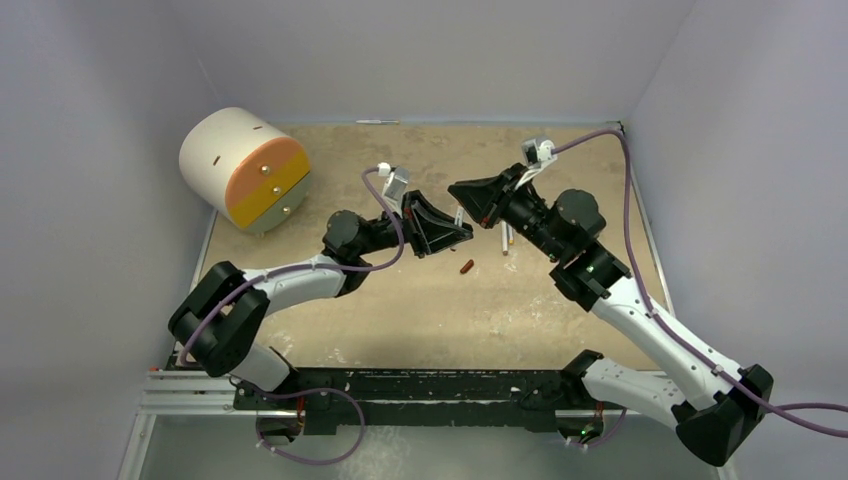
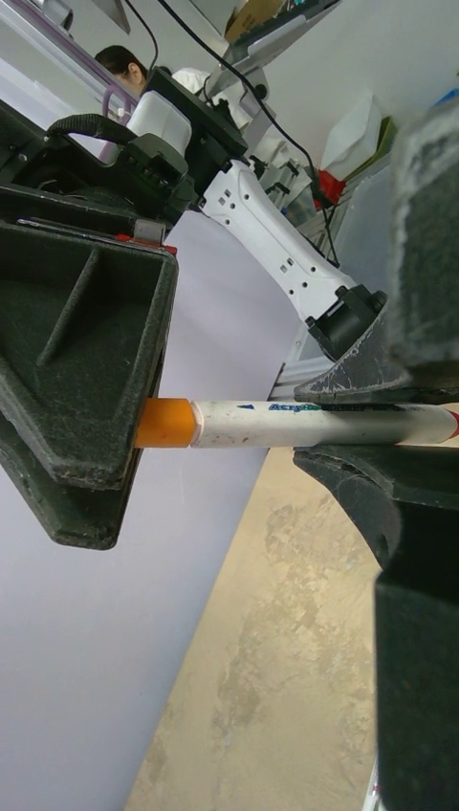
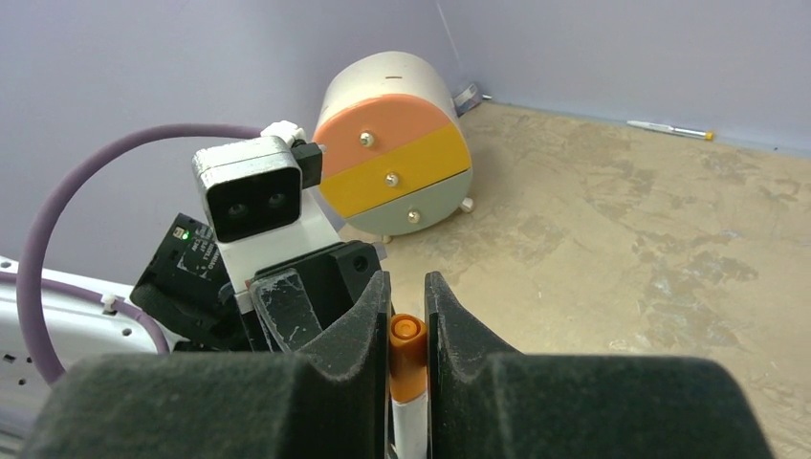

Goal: Insert the pens into the pen caps

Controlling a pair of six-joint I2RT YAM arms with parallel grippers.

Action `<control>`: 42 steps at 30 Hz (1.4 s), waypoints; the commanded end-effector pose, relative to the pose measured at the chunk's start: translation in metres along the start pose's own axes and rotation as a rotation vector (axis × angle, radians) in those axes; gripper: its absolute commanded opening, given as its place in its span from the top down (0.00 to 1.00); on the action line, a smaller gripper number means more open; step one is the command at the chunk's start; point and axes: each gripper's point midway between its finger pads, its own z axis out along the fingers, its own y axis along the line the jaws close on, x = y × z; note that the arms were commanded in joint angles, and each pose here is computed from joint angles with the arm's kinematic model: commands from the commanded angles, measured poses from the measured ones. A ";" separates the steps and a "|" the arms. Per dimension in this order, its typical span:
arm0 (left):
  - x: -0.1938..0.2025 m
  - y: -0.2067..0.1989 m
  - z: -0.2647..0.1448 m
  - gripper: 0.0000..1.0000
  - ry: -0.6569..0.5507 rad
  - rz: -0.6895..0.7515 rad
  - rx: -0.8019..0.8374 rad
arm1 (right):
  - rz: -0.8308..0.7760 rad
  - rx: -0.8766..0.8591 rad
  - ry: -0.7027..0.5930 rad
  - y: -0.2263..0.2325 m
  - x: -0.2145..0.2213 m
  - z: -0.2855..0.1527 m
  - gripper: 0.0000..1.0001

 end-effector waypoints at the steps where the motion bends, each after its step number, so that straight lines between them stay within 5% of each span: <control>1: -0.040 -0.020 0.014 1.00 -0.109 0.043 0.077 | -0.037 -0.085 0.018 0.012 0.008 -0.006 1.00; 27: -0.089 -0.006 0.026 1.00 -0.133 0.256 0.009 | 0.054 -0.294 0.287 0.035 0.086 -0.037 1.00; 42: -0.123 0.017 0.032 1.00 -0.156 0.361 -0.116 | 0.058 -0.054 0.415 -0.005 0.112 -0.051 1.00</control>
